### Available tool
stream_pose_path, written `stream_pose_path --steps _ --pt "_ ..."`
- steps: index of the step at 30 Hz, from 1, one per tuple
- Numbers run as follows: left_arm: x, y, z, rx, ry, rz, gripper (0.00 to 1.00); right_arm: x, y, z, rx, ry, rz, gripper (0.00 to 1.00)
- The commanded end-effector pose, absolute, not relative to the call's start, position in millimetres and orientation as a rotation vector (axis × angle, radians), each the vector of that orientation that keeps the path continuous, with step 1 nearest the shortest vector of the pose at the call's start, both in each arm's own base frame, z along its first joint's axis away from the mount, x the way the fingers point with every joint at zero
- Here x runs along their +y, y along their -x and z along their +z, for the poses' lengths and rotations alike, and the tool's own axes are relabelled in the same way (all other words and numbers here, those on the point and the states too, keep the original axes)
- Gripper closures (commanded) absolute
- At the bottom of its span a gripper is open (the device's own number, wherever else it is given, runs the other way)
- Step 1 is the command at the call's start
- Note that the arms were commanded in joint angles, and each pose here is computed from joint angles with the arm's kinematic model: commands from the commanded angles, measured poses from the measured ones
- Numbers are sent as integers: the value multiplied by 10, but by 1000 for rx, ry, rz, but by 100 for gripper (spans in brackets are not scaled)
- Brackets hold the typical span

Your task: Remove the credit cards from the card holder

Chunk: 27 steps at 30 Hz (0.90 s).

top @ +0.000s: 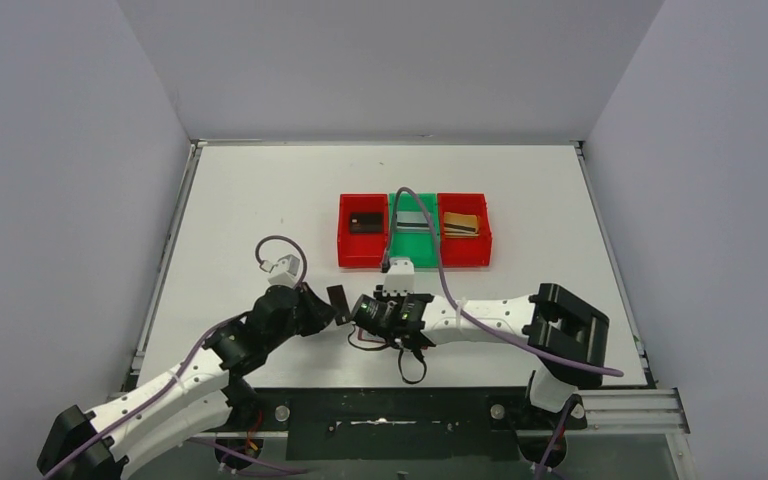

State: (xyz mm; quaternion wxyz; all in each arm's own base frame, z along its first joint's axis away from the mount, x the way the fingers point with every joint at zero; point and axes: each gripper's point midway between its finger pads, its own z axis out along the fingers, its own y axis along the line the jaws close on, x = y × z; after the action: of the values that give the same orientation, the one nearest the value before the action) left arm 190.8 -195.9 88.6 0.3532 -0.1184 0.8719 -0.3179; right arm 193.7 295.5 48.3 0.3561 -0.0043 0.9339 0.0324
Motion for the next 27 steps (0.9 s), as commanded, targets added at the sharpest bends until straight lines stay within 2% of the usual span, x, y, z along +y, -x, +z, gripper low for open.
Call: stream_pose_path --steps 1,8,11,13,22,27 --pt "-1922 -2039 1275 2134 315 -840 100 2927 -2113 745 2302 -5 81 74" --pt "-1887 -1998 1440 2090 282 -866 100 3009 -2170 1008 2215 -91 431 47" --pt "-1859 -1971 1497 2083 259 -861 100 3111 -2241 1237 2096 -138 696 26" --pt "-1857 -1959 1533 2066 251 -877 100 3094 -2233 1298 2037 -164 814 21" --pt "-2169 -1852 1908 1912 116 -1152 100 3230 -2101 1723 1914 20 1192 17" --pt "-2371 -1736 2077 1861 5 -1298 100 3350 -1985 2014 1790 117 1443 22"
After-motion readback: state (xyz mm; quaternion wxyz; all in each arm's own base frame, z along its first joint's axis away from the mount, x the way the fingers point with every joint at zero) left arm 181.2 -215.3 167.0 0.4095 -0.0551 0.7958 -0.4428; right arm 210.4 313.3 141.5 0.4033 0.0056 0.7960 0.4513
